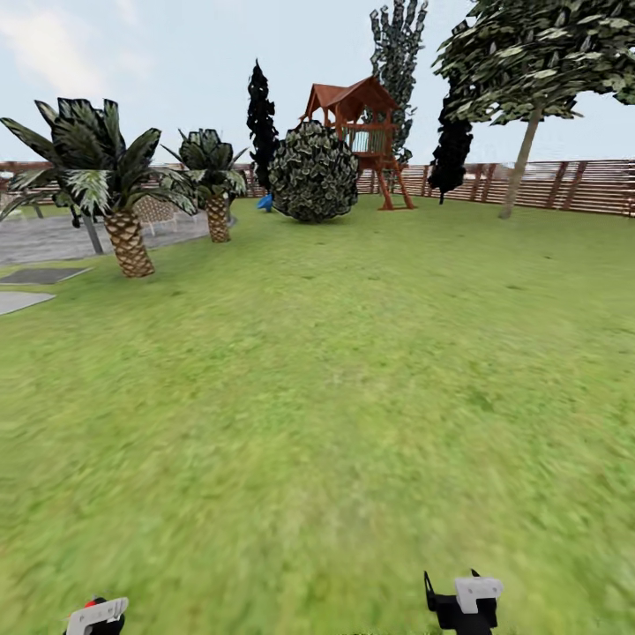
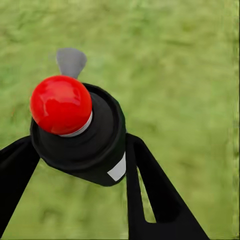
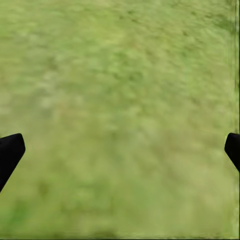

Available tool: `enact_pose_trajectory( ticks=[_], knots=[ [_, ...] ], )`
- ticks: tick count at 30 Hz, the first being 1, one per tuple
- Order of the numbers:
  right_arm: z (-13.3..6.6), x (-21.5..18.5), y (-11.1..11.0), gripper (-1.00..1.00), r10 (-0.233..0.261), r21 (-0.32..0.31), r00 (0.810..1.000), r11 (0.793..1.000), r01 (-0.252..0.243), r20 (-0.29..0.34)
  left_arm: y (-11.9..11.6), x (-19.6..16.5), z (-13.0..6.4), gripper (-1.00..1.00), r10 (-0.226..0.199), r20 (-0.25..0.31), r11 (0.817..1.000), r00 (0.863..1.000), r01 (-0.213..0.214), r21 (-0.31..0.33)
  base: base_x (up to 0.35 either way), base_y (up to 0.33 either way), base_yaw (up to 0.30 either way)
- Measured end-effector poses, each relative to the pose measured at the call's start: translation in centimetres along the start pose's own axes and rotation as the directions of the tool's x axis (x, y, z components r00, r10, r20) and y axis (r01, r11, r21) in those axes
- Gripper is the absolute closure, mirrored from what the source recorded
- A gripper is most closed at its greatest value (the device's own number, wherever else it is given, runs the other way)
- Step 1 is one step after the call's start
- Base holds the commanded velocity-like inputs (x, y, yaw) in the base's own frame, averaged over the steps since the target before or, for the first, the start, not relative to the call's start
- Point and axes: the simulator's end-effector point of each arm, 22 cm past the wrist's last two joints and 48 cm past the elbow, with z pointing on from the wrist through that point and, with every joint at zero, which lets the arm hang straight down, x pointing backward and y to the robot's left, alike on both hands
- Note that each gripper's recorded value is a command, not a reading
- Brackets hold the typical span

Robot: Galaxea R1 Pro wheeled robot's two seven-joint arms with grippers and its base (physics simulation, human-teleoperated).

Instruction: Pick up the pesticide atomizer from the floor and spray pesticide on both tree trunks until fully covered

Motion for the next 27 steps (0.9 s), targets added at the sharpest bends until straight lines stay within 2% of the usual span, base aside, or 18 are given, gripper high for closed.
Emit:
enact_pose_trajectory(
  ticks=[27],
  knots=[
    [0.00, 0.00, 0.00, -1.00, 0.000, 0.000, 1.000, 1.000, 0.000, 0.000, 0.00, 0.01, 0.00, 1.00, 0.000, 0.000, 1.000, 1.000, 0.000, 0.000, 0.000, -0.270, -0.300]
  ],
)
